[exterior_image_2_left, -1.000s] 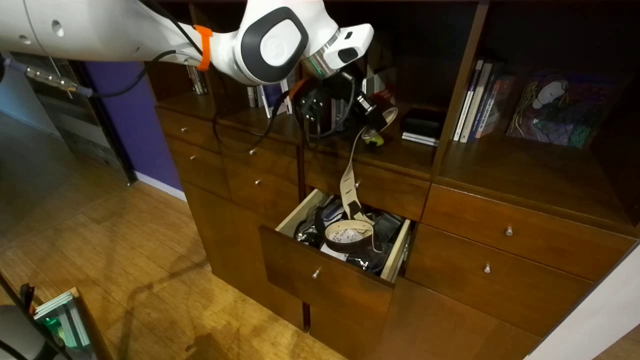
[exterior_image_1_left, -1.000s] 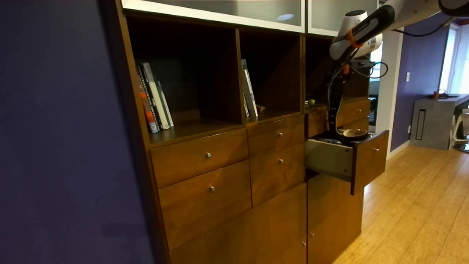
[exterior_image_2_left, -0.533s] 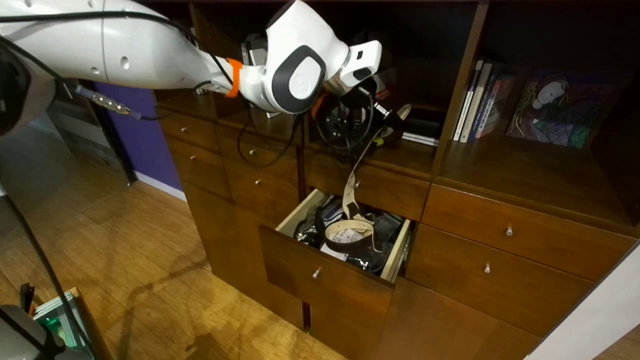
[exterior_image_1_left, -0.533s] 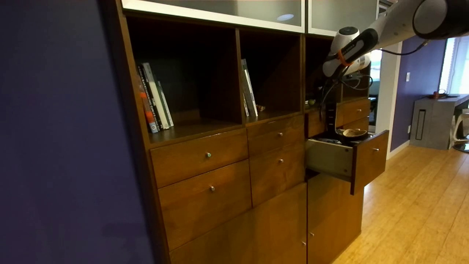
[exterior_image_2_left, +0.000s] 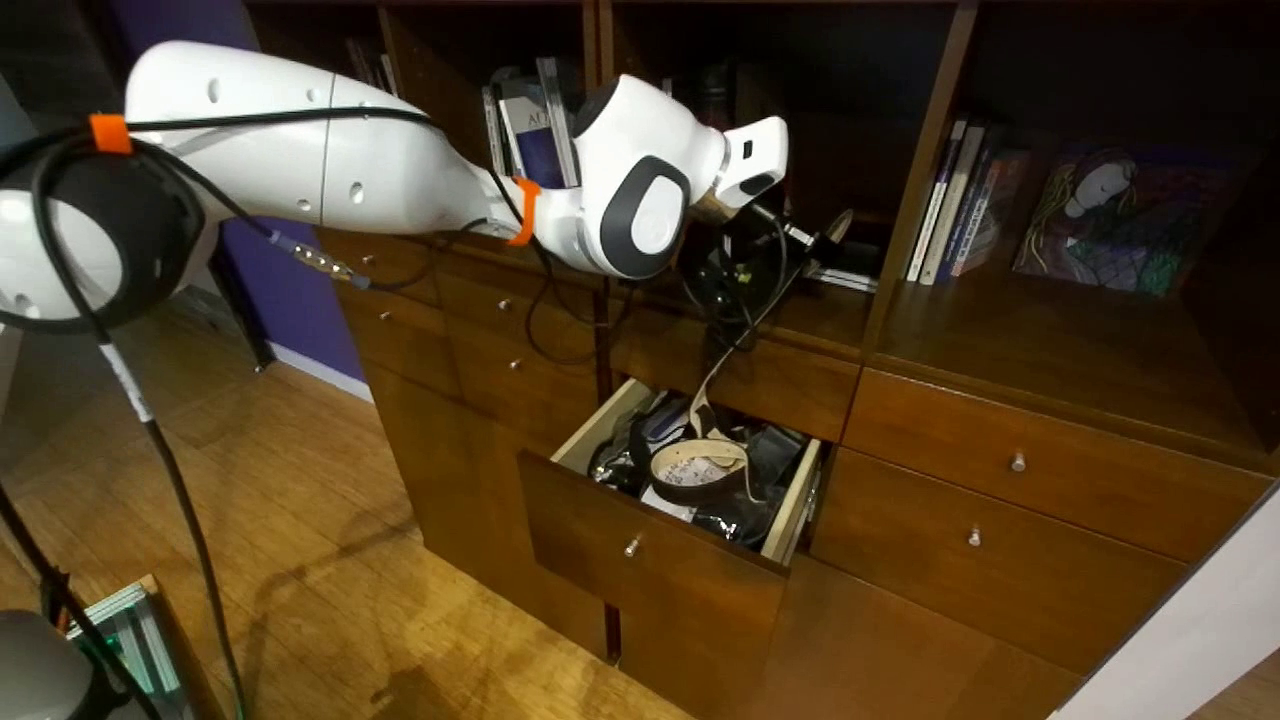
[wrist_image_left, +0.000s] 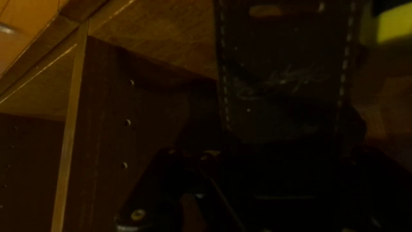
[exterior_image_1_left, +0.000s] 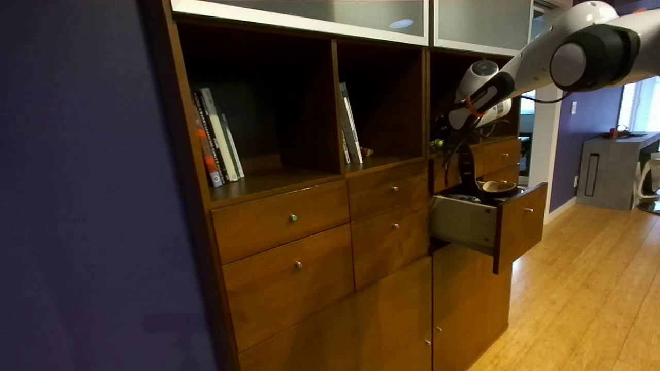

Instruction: Remove the belt from the open drawer and put it on top of the drawer

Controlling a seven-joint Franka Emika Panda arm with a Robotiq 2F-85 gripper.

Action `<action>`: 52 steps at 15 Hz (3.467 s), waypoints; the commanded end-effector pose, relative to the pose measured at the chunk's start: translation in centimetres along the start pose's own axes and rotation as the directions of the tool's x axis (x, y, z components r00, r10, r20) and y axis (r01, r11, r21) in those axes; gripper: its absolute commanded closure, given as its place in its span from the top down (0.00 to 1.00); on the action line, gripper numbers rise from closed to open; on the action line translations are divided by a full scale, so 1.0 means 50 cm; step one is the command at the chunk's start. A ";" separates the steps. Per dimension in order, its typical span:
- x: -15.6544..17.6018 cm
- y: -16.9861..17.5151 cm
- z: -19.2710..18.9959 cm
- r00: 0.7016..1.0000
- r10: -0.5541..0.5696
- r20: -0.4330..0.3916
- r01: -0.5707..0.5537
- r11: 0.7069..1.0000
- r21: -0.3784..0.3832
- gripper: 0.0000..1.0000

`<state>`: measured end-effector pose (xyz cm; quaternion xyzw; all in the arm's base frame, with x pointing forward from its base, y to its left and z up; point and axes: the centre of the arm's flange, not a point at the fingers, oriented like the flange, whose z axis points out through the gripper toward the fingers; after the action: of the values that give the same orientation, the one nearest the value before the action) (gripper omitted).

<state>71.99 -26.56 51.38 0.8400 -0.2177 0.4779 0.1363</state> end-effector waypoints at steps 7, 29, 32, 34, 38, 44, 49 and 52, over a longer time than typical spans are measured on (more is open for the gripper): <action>-0.002 -0.025 0.069 1.000 -0.007 0.008 0.007 1.000 -0.013 0.40; 0.058 -0.004 0.034 0.892 0.009 0.451 -0.022 0.999 0.025 1.00; 0.069 0.009 0.027 0.886 0.054 0.460 -0.080 0.996 0.038 1.00; 0.077 0.013 0.022 0.887 0.074 0.456 -0.116 0.991 0.066 1.00; 0.105 0.019 0.011 0.890 0.157 0.427 -0.225 0.968 0.113 1.00; 0.130 0.027 -0.039 0.887 0.153 0.435 -0.210 0.974 0.086 1.00; 0.093 0.054 -0.114 0.854 0.036 0.520 -0.135 0.979 0.155 1.00; 0.066 0.086 -0.159 0.827 -0.044 0.560 -0.083 0.977 0.199 1.00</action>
<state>70.52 -27.90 58.34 0.9346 -0.2378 0.2640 -0.0145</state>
